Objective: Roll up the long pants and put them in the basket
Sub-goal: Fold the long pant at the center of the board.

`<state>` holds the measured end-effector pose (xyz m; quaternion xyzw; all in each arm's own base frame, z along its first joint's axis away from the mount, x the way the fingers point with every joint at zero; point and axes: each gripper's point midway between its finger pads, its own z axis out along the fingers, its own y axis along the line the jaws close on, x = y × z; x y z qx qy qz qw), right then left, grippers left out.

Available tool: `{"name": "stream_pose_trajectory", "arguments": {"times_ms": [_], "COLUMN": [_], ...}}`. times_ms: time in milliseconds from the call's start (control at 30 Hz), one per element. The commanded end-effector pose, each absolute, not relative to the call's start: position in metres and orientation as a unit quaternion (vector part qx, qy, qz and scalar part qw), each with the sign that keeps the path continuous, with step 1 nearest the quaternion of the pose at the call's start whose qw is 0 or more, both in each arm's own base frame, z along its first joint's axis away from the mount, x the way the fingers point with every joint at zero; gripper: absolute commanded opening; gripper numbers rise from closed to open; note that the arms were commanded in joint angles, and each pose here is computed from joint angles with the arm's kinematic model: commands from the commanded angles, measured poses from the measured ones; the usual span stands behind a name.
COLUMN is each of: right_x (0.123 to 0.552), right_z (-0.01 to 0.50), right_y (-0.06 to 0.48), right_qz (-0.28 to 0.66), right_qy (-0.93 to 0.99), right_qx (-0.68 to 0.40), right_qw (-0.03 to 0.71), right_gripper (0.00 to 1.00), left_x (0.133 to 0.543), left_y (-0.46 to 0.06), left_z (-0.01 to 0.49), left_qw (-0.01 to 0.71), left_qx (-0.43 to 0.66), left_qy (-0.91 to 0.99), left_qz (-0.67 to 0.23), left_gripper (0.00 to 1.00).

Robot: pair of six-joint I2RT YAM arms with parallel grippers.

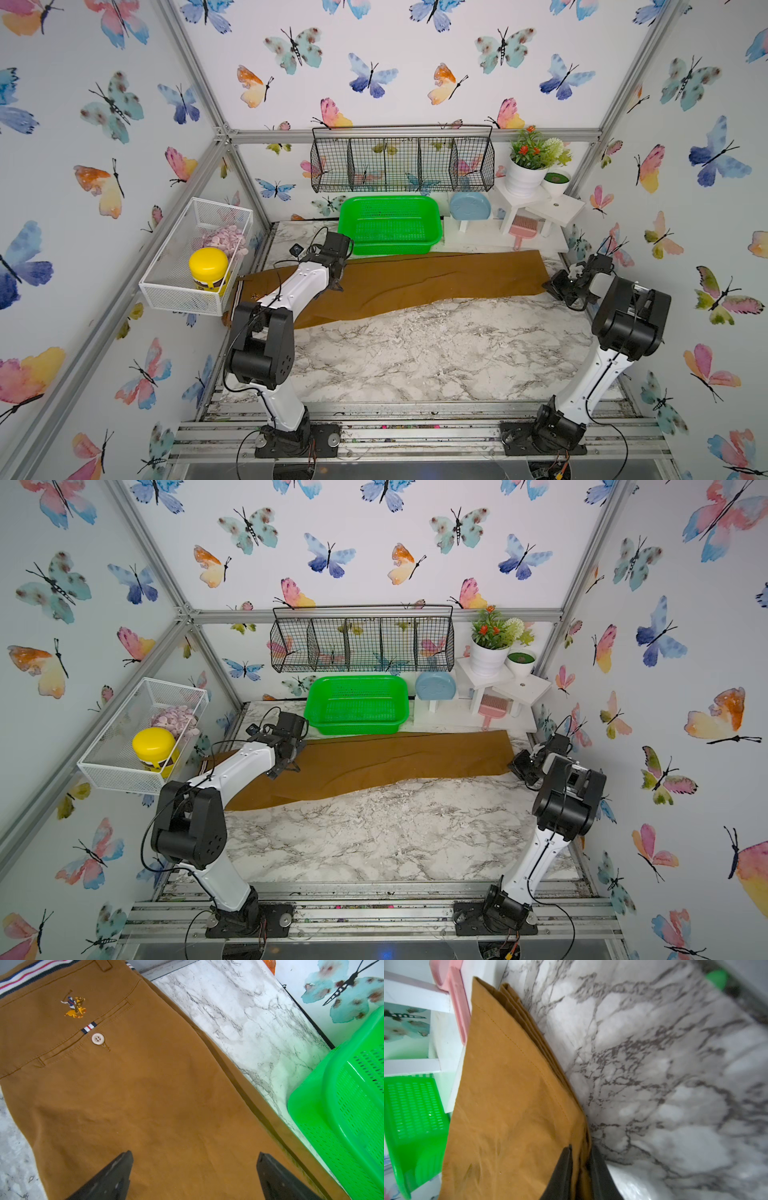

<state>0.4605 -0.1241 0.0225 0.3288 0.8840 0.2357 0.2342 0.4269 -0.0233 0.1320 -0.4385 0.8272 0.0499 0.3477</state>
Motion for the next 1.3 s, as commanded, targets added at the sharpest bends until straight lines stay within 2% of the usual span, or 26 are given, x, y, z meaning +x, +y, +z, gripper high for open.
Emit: {"name": "stream_pose_trajectory", "arguments": {"times_ms": [0, 67, 300, 533, 733, 900, 1000, 1033, 1267], "right_x": [0.445, 0.446, 0.443, 0.410, 0.381, 0.375, 0.371, 0.367, 0.344], "right_z": [0.001, 0.008, 0.056, 0.090, 0.101, 0.102, 0.100, 0.101, 0.117], "right_y": [-0.103, -0.106, -0.136, -0.189, -0.226, -0.235, -0.239, -0.243, -0.271], "right_qz": [0.253, 0.246, 0.175, 0.173, 0.123, 0.114, 0.113, 0.106, 0.070], "right_qy": [0.890, 0.890, 0.883, 0.831, 0.807, 0.799, 0.794, 0.791, 0.758], "right_qx": [0.330, 0.330, 0.357, 0.438, 0.485, 0.497, 0.505, 0.511, 0.545], "right_qw": [0.188, 0.196, 0.248, 0.296, 0.314, 0.319, 0.318, 0.320, 0.353], "right_gripper": [0.07, 0.04, 0.03, 0.03, 0.03, 0.03, 0.03, 0.03, 0.03], "left_x": [0.418, 0.418, 0.415, 0.400, 0.394, 0.393, 0.392, 0.393, 0.412], "left_y": [-0.016, -0.016, -0.020, -0.017, -0.017, -0.015, -0.002, 0.003, -0.008], "left_z": [0.123, 0.125, 0.134, 0.137, 0.143, 0.134, 0.117, 0.112, 0.104], "left_qw": [0.333, 0.333, 0.330, 0.317, 0.311, 0.295, 0.264, 0.260, 0.252], "left_qx": [-0.438, -0.437, -0.426, -0.413, -0.400, -0.385, -0.408, -0.416, -0.414], "left_qy": [0.832, 0.832, 0.840, 0.851, 0.859, 0.870, 0.871, 0.869, 0.875], "left_qz": [0.074, 0.073, 0.064, 0.074, 0.077, 0.084, 0.069, 0.060, 0.026], "left_gripper": [0.98, 0.98, 0.98, 0.98, 0.99, 0.99, 0.82, 0.79, 0.76]}}
